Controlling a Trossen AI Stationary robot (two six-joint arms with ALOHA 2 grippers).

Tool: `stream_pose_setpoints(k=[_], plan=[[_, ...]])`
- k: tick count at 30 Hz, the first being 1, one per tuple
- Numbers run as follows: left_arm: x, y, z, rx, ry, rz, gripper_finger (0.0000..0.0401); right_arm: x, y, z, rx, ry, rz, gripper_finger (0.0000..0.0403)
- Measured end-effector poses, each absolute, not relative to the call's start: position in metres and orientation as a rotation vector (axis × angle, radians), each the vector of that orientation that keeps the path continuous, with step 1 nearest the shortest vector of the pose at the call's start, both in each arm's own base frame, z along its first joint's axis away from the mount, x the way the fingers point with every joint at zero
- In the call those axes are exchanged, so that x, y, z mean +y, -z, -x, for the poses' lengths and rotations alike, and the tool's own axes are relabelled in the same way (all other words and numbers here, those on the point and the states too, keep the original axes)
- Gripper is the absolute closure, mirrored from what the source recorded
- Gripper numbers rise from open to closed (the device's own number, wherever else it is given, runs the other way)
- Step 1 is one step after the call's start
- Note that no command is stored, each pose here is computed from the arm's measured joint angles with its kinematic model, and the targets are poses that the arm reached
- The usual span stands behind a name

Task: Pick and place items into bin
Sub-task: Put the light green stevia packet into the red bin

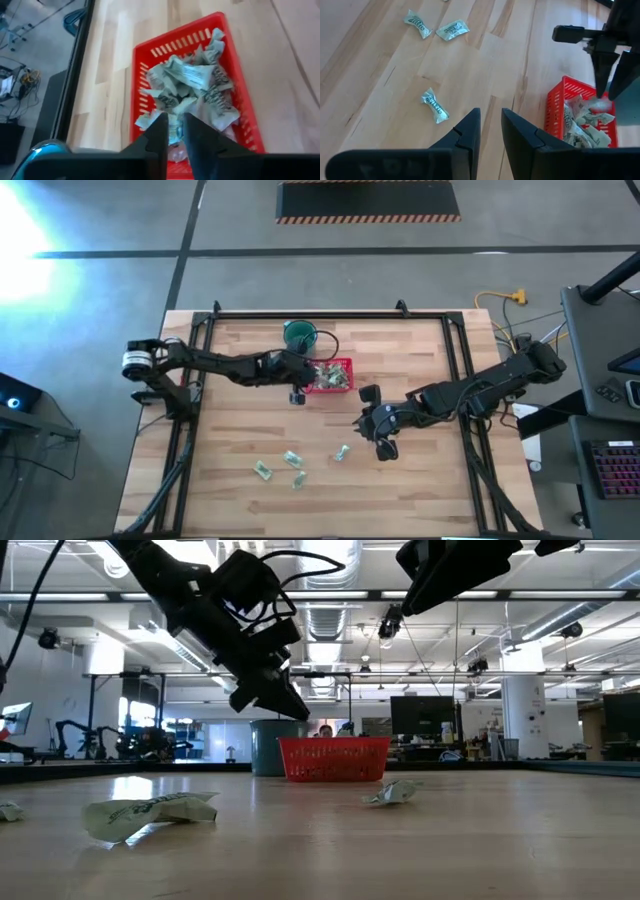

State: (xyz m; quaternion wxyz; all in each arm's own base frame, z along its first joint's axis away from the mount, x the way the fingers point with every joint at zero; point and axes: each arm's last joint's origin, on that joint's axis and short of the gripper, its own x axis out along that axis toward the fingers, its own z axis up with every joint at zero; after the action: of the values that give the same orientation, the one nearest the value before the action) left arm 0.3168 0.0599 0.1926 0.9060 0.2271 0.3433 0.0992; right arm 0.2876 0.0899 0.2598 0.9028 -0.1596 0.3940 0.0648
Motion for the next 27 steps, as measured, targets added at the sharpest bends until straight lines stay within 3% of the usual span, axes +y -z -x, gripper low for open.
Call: stream_pose_setpoints(k=[11,16,27], plan=[[0.059,-0.196,-0.311,0.734,-0.228,-0.414,0.0263,0.092,-0.241,-0.288,0.788,-0.193,0.288,0.0335],[0.05,-0.2,-0.296,0.829,-0.182,-0.345,0.0255,0.098,-0.221,-0.296,0.76,-0.326,0.325,0.0335],[0.011,-0.207,-0.244,0.82,-0.141,-0.192,0.0254,0.105,-0.192,-0.32,0.73,-0.326,0.314,0.0333]])
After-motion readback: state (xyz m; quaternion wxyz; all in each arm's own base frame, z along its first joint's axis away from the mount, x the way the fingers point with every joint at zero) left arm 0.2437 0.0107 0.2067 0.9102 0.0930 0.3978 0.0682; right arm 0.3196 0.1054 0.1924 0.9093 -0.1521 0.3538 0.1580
